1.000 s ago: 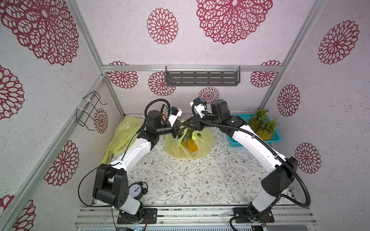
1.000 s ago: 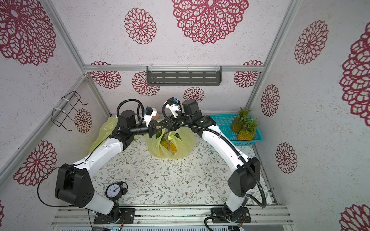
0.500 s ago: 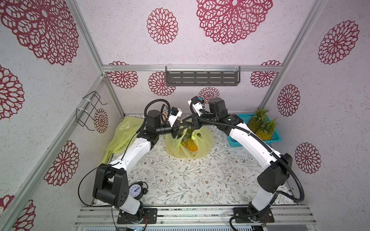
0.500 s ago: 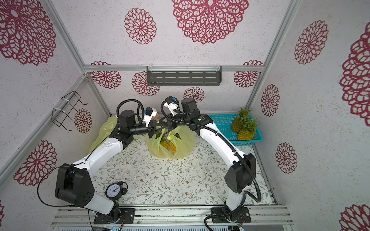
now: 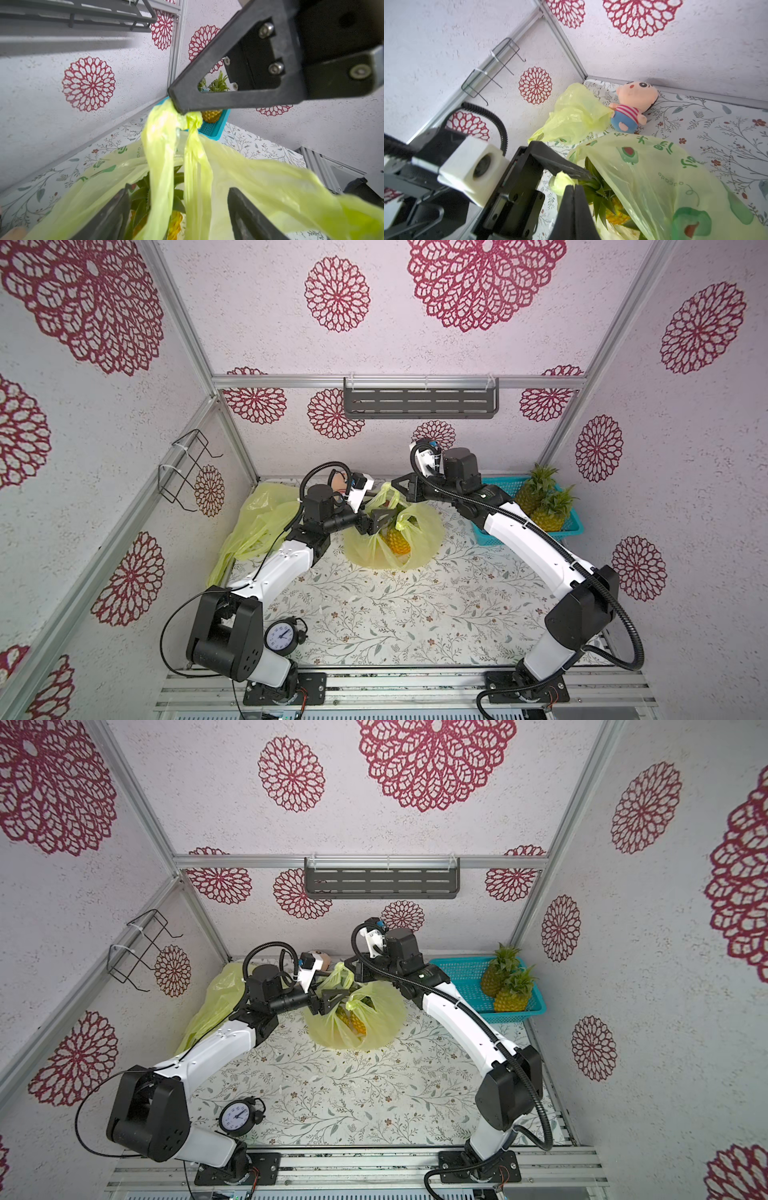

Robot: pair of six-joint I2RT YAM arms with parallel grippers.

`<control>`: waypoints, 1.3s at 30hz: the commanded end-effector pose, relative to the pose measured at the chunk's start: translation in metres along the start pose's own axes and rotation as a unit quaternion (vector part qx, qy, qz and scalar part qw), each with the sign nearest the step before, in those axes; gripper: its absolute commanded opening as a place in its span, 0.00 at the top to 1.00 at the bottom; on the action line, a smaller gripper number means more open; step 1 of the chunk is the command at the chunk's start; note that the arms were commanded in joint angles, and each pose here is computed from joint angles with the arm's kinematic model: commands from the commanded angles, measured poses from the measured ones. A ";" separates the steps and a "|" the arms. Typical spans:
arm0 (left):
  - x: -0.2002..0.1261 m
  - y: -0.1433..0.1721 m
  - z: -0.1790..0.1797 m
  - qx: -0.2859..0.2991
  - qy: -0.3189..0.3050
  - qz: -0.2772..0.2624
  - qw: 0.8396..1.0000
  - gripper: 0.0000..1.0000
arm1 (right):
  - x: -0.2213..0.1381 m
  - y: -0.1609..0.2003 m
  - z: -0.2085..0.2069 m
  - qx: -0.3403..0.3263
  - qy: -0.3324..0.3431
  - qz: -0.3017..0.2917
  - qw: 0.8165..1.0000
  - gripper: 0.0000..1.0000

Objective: Place the pineapple into a plastic bag & tie a knot
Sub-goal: Cross the plastic bag at the center of the board.

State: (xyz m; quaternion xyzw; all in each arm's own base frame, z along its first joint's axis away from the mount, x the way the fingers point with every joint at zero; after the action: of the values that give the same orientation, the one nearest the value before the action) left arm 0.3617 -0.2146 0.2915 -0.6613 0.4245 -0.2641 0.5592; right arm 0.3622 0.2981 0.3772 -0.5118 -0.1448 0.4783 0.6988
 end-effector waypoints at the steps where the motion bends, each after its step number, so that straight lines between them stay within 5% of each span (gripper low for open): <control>1: 0.008 -0.017 -0.004 0.047 -0.013 -0.030 0.998 0.22 | -0.026 -0.034 0.018 0.035 -0.009 -0.073 0.997 1.00; 10: 0.030 -0.012 -0.002 0.060 -0.012 -0.012 0.998 0.33 | -0.035 -0.044 0.027 0.083 -0.034 -0.091 0.992 1.00; 15: 0.029 -0.017 -0.003 0.071 -0.021 -0.015 0.997 0.76 | -0.039 -0.042 0.018 0.089 -0.010 -0.088 0.992 1.00; 19: 0.023 -0.019 -0.007 0.078 -0.017 -0.012 0.997 0.94 | -0.048 -0.031 -0.007 0.052 0.053 -0.069 0.995 1.00; 21: 0.023 -0.017 -0.008 0.076 -0.012 -0.002 0.997 0.99 | -0.049 -0.024 -0.011 0.007 0.062 -0.038 0.997 0.78; 24: 0.024 -0.013 -0.009 0.072 -0.007 0.007 0.997 1.00 | -0.047 -0.015 -0.005 -0.046 0.038 0.004 0.998 0.50; 27: 0.025 -0.012 -0.009 0.069 -0.001 0.012 0.998 1.00 | -0.045 -0.010 0.004 -0.072 0.001 0.026 0.997 0.41; 39: 0.025 -0.012 -0.013 0.066 0.015 0.019 0.998 1.00 | -0.027 -0.009 0.000 -0.093 -0.013 0.048 0.994 0.44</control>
State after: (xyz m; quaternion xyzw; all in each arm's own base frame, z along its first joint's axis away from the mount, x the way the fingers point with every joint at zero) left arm 0.3715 -0.2413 0.2854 -0.6220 0.4328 -0.2630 0.5972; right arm 0.3540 0.2742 0.3842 -0.5673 -0.1543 0.5026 0.6338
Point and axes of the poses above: each gripper's point midway between its finger pads, its own x axis out along the fingers, its own z axis along the line the jaws close on, y = z × x, the point moved 5 cm from there along -x, back along the fingers, and after that the axes turned 8 degrees about -x, right-handed, at the moved point
